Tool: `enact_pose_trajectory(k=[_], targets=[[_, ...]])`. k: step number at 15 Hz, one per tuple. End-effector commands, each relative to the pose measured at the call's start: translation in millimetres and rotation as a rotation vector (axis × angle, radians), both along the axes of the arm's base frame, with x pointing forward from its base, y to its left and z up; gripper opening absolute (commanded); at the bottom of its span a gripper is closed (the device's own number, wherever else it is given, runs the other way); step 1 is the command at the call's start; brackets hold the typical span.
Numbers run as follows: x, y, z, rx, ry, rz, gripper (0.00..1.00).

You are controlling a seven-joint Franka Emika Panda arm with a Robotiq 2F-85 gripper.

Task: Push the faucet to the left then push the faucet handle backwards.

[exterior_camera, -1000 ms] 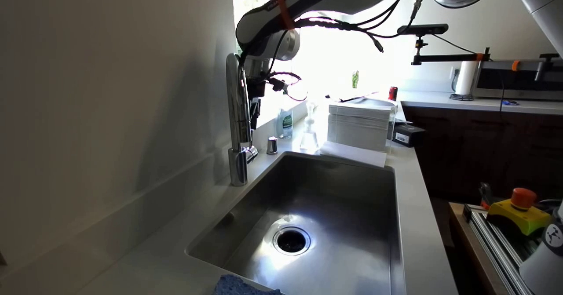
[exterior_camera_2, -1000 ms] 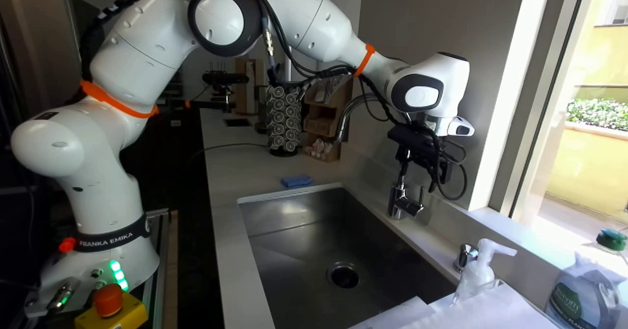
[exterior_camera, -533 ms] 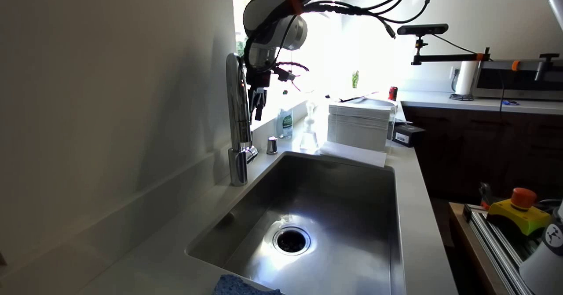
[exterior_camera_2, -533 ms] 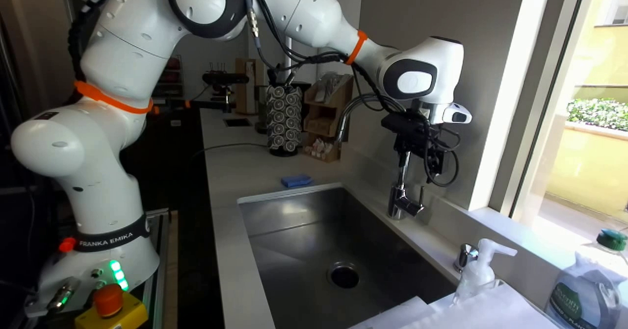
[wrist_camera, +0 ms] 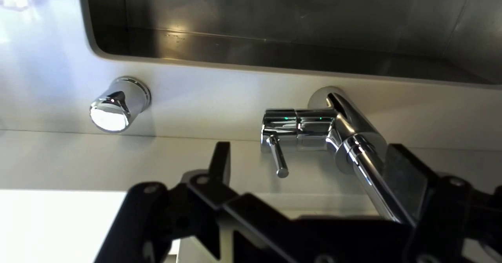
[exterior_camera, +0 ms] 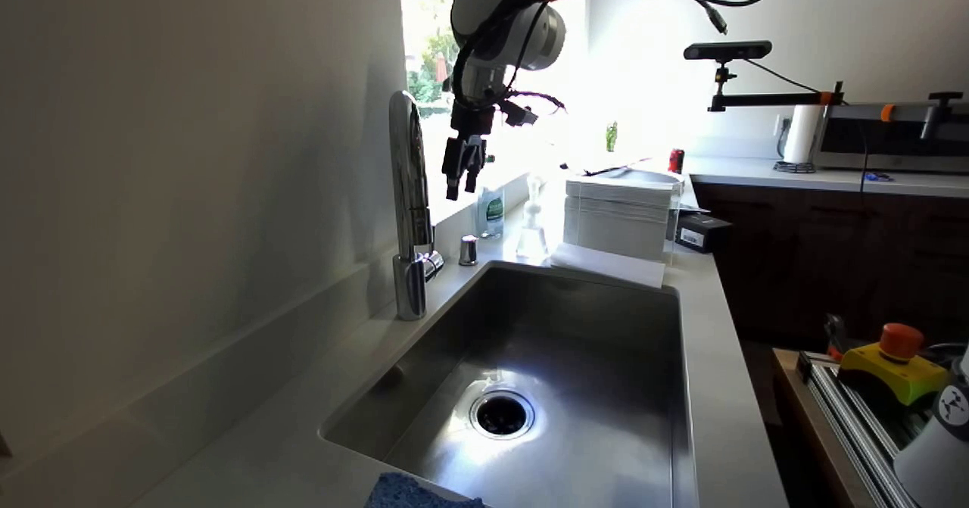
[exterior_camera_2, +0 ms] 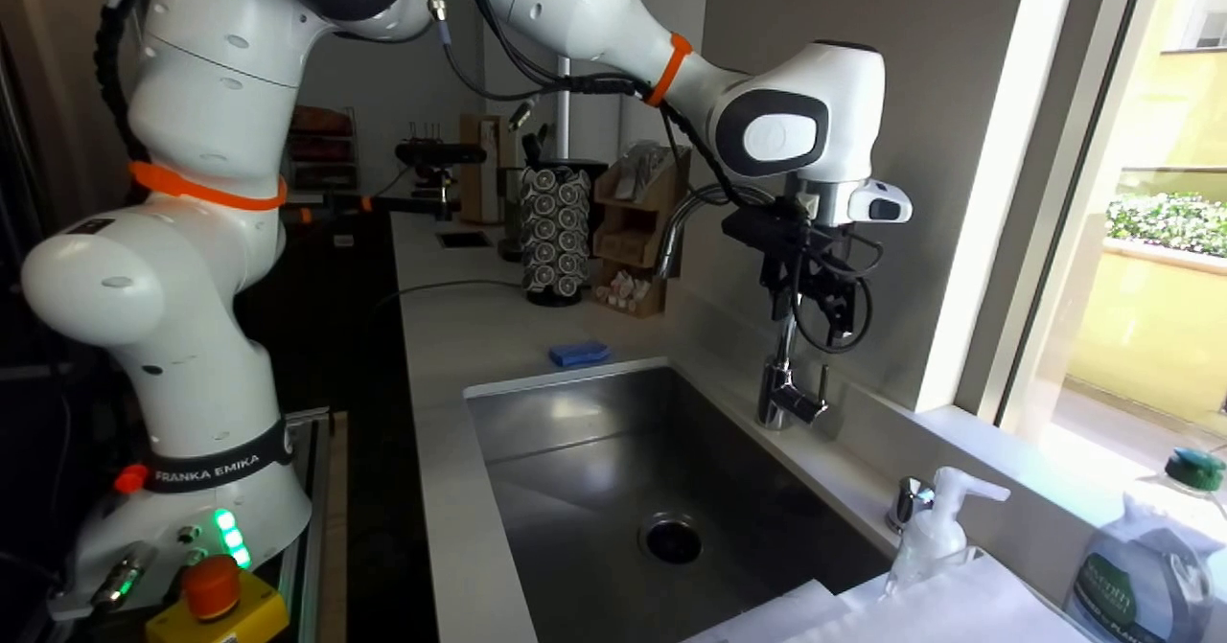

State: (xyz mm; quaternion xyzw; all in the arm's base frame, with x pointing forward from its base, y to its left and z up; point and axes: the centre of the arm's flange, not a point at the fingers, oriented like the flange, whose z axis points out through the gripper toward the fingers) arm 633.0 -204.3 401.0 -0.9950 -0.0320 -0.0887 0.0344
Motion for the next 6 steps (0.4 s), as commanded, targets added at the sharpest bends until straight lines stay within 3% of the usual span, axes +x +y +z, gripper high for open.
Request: enact_pose_trajectory(k=[1, 3, 4, 6], targets=[[-36, 11, 3, -0.013, -0.019, -0.033, 1.0], [-46, 13, 3, -0.011, -0.037, -0.021, 1.0], [-20, 0, 6, -0.01, -0.016, -0.015, 1.0], [-28, 3, 5, -0.012, -0.021, -0.017, 1.0]])
